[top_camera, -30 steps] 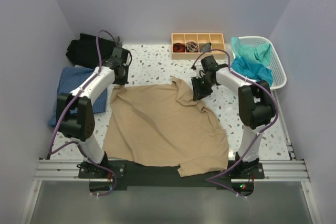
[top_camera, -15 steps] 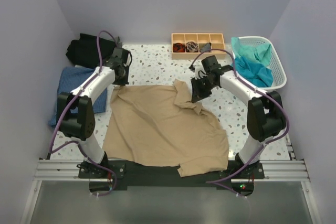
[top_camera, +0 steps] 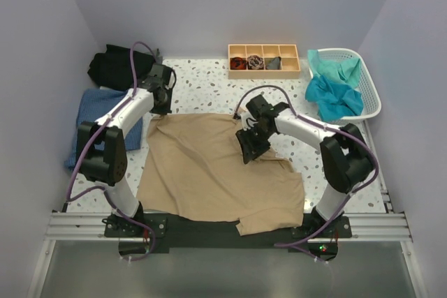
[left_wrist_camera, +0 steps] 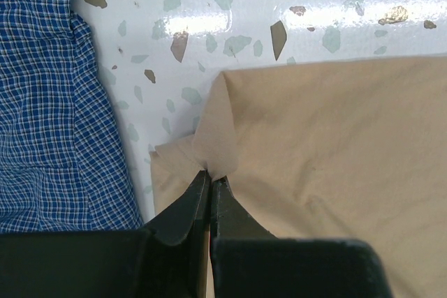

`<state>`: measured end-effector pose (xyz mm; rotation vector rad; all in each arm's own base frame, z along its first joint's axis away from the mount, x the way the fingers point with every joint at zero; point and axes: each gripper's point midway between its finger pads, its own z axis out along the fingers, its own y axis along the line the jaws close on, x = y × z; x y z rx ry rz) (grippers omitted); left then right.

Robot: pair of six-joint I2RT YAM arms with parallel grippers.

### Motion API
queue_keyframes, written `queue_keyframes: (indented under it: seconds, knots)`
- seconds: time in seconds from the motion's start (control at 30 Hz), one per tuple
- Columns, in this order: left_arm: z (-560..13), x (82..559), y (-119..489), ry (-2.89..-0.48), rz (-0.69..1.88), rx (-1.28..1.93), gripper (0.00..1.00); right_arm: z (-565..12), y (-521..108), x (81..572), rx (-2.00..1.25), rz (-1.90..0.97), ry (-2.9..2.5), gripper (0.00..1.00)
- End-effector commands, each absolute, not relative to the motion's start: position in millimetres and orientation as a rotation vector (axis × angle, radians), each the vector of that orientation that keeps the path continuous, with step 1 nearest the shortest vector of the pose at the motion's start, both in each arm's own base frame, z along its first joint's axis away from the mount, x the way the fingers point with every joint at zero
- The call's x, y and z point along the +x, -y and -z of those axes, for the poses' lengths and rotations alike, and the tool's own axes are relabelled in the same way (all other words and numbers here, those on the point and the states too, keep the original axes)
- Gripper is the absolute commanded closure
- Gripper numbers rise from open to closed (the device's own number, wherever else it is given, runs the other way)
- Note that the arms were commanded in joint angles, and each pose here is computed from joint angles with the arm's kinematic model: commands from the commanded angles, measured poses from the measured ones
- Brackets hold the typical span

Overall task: Fold and stack the t-shirts
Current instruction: Flatten the tshirt out

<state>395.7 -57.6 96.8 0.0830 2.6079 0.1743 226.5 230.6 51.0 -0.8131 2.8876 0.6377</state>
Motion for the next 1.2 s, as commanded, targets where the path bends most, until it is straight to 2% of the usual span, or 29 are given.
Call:
queue_keyframes:
  seconds: [0.0, 0.03, 0.23, 0.57, 0.73, 1.13, 1.17]
  knots:
    - [-105, 404, 62, -2.585, -0.155, 0.108, 1.0, -88, -216, 265, -0.763, -0.437, -2.697, 0.46]
    - [-105, 404, 63, -2.584, -0.149, 0.11, 1.0, -89, -215, 270, -0.77, -0.411, -2.682, 0.42]
    - [-104, 403, 62, -2.589, -0.151, 0.114, 1.0, -73, -200, 286, -0.807, -0.234, -2.692, 0.39]
    - [-101, 403, 64, -2.597, -0.145, 0.123, 1.0, -59, -202, 284, -0.819, -0.246, -2.724, 0.39]
    - [-99, 402, 62, -2.607, -0.154, 0.125, 1.0, -53, -203, 275, -0.836, -0.281, -2.763, 0.47]
    - [-95, 401, 62, -2.62, -0.156, 0.135, 1.0, -43, -205, 260, -0.862, -0.343, -2.839, 0.5]
    - [-95, 401, 63, -2.622, -0.154, 0.135, 1.0, -42, -205, 260, -0.863, -0.342, -2.841, 0.57]
